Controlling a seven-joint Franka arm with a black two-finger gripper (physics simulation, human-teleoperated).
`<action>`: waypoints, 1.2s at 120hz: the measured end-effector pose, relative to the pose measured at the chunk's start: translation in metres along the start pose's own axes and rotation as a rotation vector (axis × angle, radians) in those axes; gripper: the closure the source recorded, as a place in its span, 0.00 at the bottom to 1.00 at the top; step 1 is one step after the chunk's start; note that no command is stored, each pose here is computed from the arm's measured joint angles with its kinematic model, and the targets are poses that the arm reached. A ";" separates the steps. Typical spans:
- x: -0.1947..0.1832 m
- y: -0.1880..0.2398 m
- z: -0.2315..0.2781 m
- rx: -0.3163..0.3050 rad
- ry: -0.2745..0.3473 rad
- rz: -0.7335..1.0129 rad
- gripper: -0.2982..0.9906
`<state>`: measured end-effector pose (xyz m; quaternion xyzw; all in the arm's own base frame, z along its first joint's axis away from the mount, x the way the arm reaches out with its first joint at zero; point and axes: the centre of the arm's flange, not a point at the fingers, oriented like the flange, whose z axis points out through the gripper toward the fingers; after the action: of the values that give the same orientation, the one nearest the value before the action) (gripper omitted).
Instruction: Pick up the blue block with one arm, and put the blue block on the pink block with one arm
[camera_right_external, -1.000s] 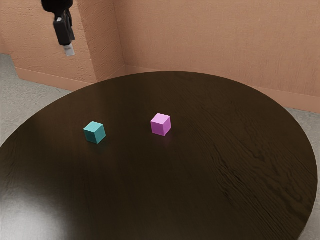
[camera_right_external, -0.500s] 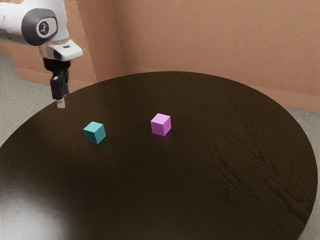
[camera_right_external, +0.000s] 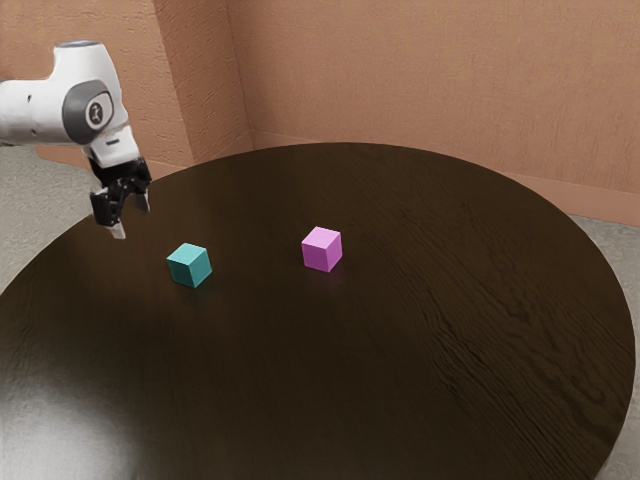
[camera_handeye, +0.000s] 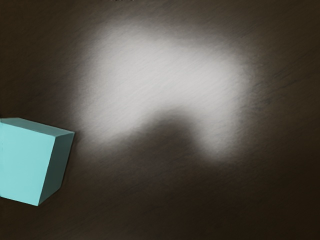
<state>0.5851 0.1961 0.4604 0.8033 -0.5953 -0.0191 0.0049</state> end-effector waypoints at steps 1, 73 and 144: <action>0.000 -0.002 0.003 0.000 0.001 0.008 0.23; -0.006 -0.103 0.096 0.085 0.044 0.348 0.23; -0.013 -0.134 0.151 0.085 0.098 0.345 0.23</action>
<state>0.7038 0.2502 0.3055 0.6886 -0.7237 0.0463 0.0031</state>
